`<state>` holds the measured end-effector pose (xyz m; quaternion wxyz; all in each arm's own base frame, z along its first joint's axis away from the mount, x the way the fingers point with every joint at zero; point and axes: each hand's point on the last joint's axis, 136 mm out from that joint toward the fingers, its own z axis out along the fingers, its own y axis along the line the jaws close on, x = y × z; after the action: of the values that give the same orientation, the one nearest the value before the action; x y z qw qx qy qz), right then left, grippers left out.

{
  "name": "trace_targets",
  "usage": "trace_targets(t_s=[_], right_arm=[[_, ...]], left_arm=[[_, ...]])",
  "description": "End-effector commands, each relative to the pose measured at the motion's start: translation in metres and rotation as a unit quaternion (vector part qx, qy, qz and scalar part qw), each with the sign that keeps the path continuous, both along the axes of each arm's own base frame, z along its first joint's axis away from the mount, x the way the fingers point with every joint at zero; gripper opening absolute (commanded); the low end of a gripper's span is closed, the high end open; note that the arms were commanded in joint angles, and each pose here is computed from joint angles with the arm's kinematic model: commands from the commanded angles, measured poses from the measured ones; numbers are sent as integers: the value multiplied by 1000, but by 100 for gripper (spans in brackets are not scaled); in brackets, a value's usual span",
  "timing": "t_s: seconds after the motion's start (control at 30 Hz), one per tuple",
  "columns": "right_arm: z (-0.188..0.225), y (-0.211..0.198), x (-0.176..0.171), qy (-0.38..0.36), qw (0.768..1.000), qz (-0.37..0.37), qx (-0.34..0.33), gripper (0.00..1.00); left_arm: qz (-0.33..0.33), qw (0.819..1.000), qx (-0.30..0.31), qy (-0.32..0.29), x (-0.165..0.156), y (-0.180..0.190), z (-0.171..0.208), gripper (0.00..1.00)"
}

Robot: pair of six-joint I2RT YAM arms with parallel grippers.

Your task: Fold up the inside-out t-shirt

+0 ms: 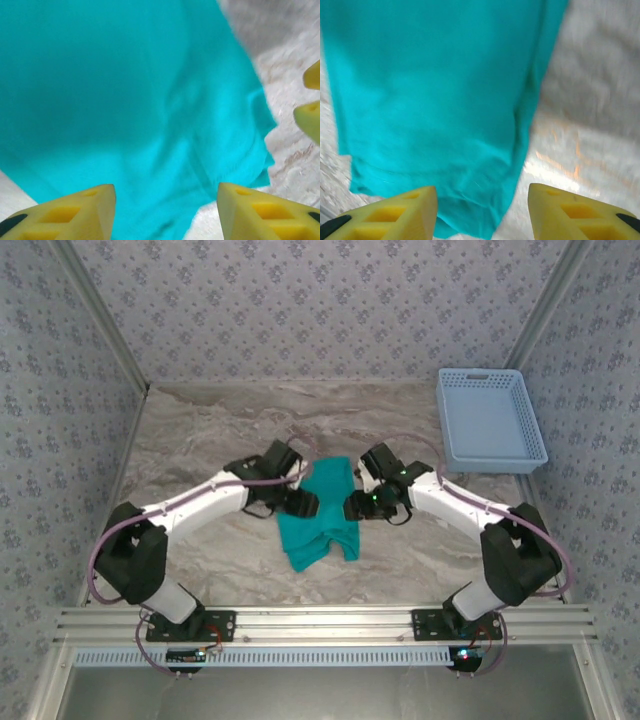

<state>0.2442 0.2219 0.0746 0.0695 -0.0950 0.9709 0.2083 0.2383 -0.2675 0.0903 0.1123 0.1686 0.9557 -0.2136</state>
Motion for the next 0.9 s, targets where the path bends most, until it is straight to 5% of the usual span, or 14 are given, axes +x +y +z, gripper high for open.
trace_targets(t_s=[0.0,0.2,0.4,0.57,0.67,0.87], right_arm=[[-12,9,-25,82,996,-39,12,47],[-40,15,-32,94,992,-82,-17,32],[-70,-14,-28,36,984,-121,-124,22],[-66,-41,-19,-17,975,-121,-186,20],[-60,-30,-17,-32,983,-91,-154,21],[-26,-15,-14,-69,993,-11,-94,37]], left_arm=[[80,993,29,80,-33,8,-38,55],[86,978,191,3,-54,33,-59,47],[97,955,280,3,-63,63,-102,46],[106,927,358,-30,-60,104,-96,38],[103,931,349,-30,-60,108,-91,38],[-8,974,227,-5,-83,54,-71,49]])
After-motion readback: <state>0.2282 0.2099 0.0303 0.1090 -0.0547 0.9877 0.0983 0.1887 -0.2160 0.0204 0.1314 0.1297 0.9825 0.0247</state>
